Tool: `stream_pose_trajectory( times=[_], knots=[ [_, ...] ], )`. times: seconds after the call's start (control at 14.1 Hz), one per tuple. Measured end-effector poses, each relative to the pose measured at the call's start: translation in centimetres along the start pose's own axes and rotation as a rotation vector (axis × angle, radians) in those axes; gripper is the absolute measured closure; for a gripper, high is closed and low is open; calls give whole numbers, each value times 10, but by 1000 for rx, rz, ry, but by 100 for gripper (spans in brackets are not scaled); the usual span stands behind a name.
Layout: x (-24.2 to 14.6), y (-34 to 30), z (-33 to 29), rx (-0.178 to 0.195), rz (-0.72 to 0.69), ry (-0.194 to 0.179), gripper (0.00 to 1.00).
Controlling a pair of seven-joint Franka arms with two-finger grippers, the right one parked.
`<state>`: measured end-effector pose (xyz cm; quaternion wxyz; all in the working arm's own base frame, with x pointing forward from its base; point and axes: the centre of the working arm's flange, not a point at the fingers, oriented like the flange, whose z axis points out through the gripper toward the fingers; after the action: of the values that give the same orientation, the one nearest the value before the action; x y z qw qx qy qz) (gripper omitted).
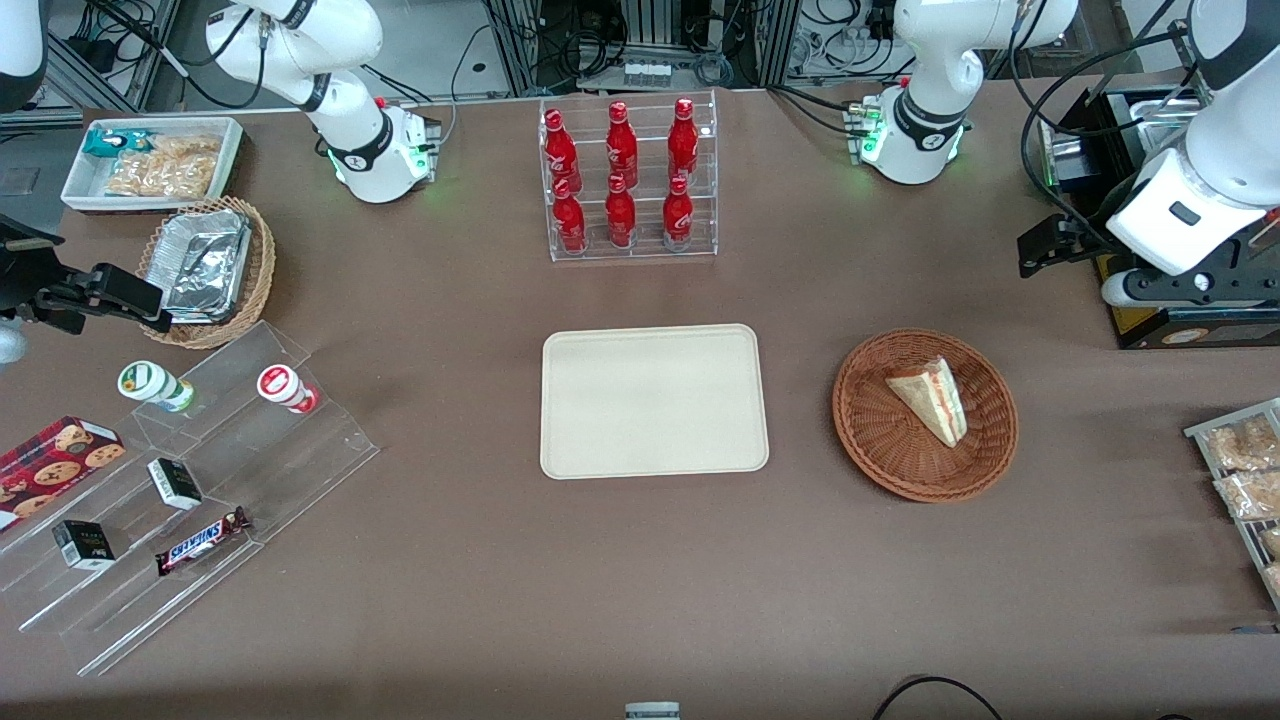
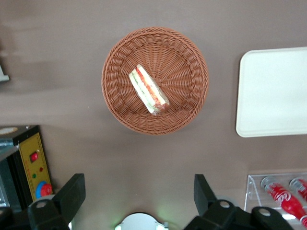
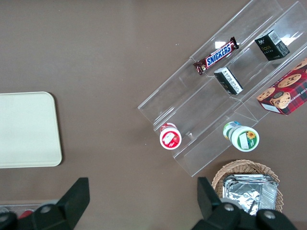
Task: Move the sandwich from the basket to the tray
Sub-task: 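Move the left gripper down over the sandwich in the wicker basket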
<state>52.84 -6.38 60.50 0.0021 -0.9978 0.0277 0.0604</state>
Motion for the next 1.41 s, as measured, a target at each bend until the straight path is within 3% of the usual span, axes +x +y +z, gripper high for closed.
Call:
stream_pose_trajectory(
  times=[0.21,0.35,0.49,0.71,0.92,1.27,1.41],
  knots=[
    [0,0,1,0,16,-4,0],
    [3,0,15,1,17,-34,0],
    [12,0,44,1,17,-61,0],
    [26,1,101,0,17,-68,0],
    [30,1,154,-1,0,-44,0],
    [24,0,230,-10,-228,42,0],
    [20,-1,252,-17,-354,59,0]
  ],
)
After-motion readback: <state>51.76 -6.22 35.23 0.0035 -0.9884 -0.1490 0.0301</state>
